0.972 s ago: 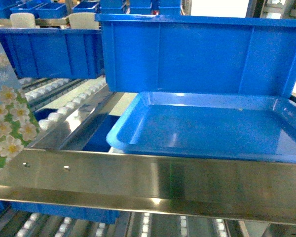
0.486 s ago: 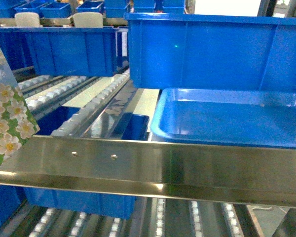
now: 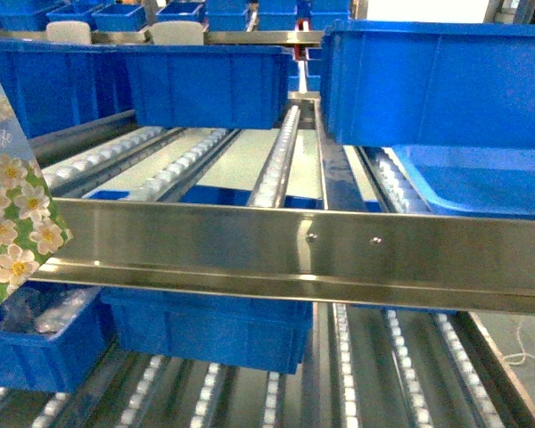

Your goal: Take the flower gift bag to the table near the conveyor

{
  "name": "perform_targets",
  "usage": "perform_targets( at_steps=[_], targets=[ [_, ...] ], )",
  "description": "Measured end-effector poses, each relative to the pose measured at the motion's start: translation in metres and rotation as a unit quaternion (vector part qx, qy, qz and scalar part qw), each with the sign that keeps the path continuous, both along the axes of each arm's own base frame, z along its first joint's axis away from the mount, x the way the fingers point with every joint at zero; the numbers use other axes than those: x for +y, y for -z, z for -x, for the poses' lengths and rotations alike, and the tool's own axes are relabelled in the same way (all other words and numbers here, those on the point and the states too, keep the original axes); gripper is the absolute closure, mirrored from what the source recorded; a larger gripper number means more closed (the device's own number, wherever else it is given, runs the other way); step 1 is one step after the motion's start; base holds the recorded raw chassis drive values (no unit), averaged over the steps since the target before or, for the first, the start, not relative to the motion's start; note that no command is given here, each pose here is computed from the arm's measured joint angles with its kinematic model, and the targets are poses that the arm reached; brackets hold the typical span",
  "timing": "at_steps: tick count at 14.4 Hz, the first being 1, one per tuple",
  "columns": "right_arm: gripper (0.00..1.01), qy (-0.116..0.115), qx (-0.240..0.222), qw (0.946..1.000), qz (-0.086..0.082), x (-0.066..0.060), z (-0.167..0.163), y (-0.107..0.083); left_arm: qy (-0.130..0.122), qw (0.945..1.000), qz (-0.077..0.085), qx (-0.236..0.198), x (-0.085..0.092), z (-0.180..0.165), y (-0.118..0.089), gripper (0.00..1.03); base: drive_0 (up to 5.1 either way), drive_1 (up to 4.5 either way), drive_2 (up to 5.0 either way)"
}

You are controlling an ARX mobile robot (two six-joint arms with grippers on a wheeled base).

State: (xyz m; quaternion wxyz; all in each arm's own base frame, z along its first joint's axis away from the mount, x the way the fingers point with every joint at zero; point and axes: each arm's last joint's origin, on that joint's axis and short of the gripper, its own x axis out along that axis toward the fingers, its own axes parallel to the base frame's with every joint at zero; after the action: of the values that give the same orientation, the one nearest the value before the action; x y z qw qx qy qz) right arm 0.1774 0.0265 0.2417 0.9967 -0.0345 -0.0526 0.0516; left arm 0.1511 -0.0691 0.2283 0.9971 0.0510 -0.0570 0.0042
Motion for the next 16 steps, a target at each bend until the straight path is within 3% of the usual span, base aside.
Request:
perform_targets(
  at_steps=[16],
  targets=[
    [0.99,0.0,0.001,1.0,0.0,0.0,-0.0002,0.0003,0.0,1.0,0.0,0.0,0.0,0.0,0.0001,1.01,-4.7,0.93,3.8]
  ],
)
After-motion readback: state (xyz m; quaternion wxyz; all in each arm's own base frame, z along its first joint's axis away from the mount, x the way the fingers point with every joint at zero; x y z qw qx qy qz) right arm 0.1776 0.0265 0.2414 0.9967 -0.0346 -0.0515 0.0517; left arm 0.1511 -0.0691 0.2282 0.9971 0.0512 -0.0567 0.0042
